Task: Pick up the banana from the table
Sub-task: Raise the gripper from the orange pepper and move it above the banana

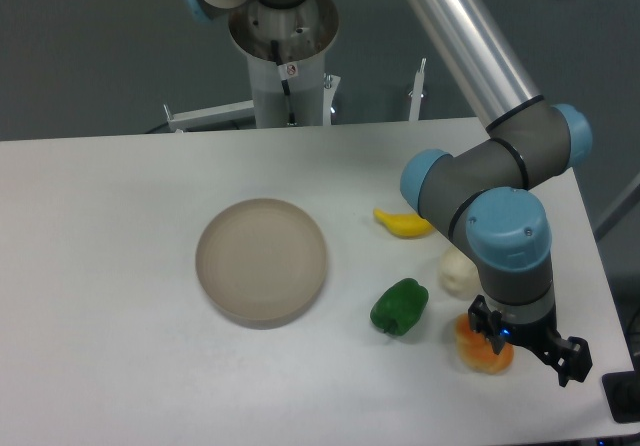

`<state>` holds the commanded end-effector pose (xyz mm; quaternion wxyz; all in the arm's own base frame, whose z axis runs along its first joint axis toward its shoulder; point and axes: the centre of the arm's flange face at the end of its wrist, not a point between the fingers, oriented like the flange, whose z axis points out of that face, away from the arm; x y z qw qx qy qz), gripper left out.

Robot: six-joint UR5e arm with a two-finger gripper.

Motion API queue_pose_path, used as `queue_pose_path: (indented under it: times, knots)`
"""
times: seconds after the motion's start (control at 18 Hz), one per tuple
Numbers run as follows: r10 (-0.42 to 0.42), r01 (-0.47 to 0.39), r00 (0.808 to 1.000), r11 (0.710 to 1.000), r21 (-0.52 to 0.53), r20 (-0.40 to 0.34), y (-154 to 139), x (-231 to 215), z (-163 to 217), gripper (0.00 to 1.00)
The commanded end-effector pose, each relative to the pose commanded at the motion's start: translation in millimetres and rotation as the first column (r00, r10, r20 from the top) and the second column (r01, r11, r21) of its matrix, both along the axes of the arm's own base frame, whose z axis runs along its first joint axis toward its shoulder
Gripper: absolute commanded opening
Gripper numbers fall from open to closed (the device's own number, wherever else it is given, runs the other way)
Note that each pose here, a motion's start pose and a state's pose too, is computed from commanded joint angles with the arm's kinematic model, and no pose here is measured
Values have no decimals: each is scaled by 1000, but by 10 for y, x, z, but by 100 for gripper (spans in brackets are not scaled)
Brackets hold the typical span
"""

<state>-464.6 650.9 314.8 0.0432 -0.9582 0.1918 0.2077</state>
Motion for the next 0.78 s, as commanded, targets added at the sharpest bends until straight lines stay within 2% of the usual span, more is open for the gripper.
queue_pose_path:
  times: [0.56,0.78]
  knots:
    - [-7,7,1000,1000,6,7,-146,171,236,100]
    - [-5,7,999,999,-35,42,-429,334,322,100]
